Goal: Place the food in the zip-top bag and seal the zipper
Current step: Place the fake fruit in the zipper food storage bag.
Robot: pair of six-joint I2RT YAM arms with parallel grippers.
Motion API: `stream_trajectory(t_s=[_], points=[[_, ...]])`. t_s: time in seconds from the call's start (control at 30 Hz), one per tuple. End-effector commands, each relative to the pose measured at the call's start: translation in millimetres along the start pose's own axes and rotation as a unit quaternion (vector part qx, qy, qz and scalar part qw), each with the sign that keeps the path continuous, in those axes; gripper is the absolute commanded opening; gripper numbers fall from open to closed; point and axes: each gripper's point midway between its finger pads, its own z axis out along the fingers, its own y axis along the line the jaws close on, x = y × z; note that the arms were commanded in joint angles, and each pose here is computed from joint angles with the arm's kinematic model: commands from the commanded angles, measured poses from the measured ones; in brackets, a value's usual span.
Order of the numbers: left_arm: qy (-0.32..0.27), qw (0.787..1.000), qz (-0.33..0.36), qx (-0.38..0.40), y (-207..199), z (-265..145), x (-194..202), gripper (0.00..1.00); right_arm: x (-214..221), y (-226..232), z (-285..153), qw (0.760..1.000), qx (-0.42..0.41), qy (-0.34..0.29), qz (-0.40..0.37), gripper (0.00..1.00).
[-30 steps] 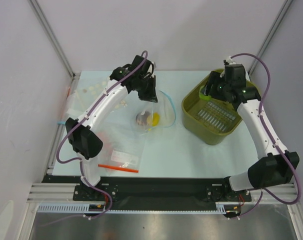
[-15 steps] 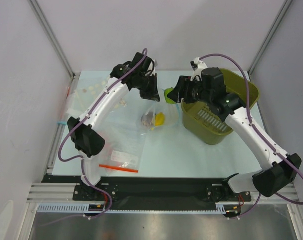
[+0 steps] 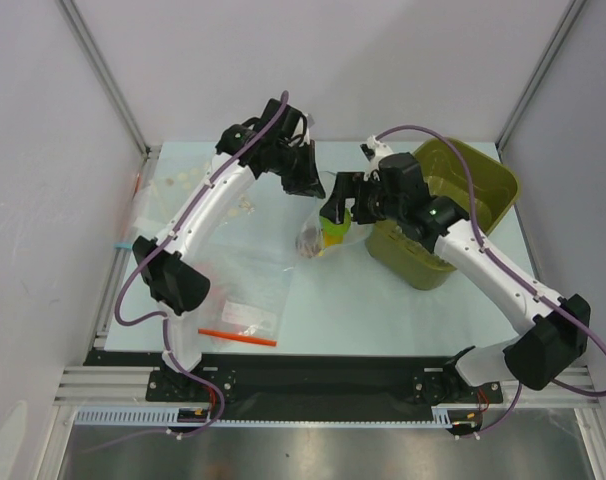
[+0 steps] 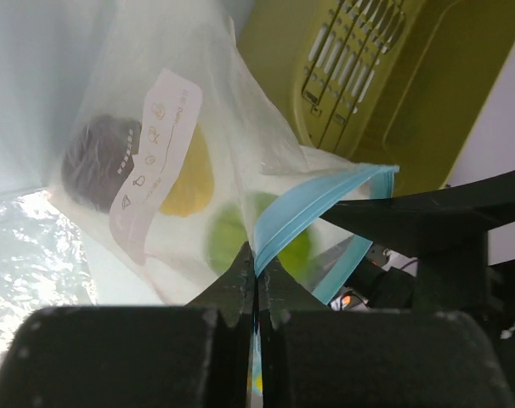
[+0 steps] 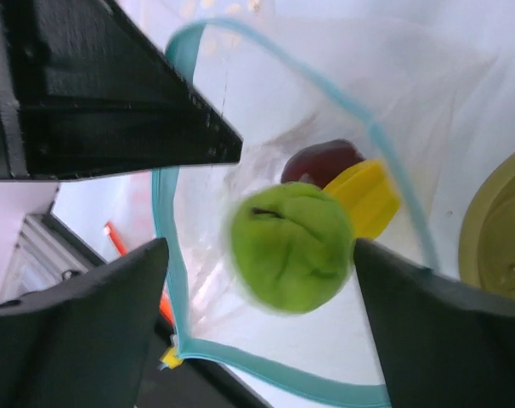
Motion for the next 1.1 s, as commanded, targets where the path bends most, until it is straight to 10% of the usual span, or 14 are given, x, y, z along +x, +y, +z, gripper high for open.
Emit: stream_trajectory(t_s=[0.0,0.57,1.07], points=[[-0.028,0.998,-0.003,0.047,-28,-29,-10,0.0,-7,7,-6,1.0,0.017,-0.021,-0.003,1.0],[-0.053,0.998,0.028,0.023,-17,-36,-12,0.0,16,-35,-79,0.98,0.158,-0.053,0.104,0.74],[-0.059,0.997,0.027,0.05,-20,-52,18,0.0,29,-45,-39,0.973,0.183,-0.02,0.139,0.59]])
